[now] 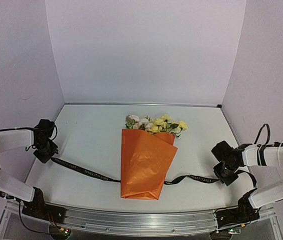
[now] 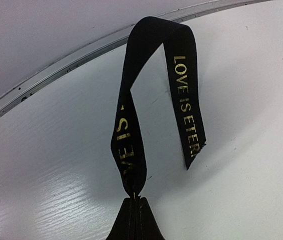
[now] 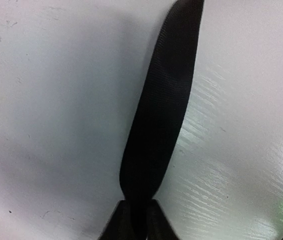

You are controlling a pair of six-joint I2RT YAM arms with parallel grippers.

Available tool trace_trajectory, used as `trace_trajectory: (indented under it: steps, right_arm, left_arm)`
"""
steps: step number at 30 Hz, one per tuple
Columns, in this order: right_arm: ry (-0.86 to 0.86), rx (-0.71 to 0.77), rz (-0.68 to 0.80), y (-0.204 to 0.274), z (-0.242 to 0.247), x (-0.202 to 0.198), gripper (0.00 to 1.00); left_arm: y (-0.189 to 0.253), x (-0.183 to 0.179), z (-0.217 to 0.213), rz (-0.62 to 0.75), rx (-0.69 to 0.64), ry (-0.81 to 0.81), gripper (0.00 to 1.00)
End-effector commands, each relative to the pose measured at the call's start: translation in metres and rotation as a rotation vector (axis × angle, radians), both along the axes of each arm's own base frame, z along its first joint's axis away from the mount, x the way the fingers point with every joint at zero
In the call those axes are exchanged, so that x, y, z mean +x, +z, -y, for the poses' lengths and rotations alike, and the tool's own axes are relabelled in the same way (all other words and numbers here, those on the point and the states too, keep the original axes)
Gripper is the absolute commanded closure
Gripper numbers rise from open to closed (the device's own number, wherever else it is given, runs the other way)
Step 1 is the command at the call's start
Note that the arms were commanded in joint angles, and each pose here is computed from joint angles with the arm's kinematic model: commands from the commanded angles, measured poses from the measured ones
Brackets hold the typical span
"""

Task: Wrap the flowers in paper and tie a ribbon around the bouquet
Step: Pick up the right side of the ribbon from the center of the board, then place the left side of the ribbon on the folded bouquet.

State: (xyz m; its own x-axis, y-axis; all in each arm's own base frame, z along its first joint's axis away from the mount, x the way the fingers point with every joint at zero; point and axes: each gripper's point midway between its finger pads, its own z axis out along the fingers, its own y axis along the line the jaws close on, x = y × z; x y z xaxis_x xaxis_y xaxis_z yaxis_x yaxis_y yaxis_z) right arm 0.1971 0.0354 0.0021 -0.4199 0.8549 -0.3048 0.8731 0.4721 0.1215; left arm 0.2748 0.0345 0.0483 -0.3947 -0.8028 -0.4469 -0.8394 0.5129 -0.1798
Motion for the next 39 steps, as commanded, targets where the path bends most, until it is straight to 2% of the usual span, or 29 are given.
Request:
trace_trajectory:
  steps: [1,7,15,24,39]
  right_arm:
    - [0.017,0.026,-0.021,-0.002,-0.006,0.016,1.0]
    - [0.021,0.068,-0.011,0.011,-0.004,0.052,1.0]
    - [-0.005,0.119,0.041,0.032,0.003,0.096,1.0]
    - [-0.038,0.108,0.065,0.048,0.021,0.115,1.0]
    - [-0.016,0.1,0.048,0.054,0.026,0.119,1.0]
  left_arm:
    - [0.019,0.026,0.003,0.084,-0.003,-0.033,1.0]
    - [0.023,0.045,0.012,0.138,-0.033,-0.081,1.0]
    - [0.018,0.065,0.014,0.134,-0.038,-0.088,1.0]
    - [0.008,0.076,0.019,0.127,-0.06,-0.097,1.0]
    - [0.013,0.096,0.003,0.152,-0.077,-0.053,1.0]
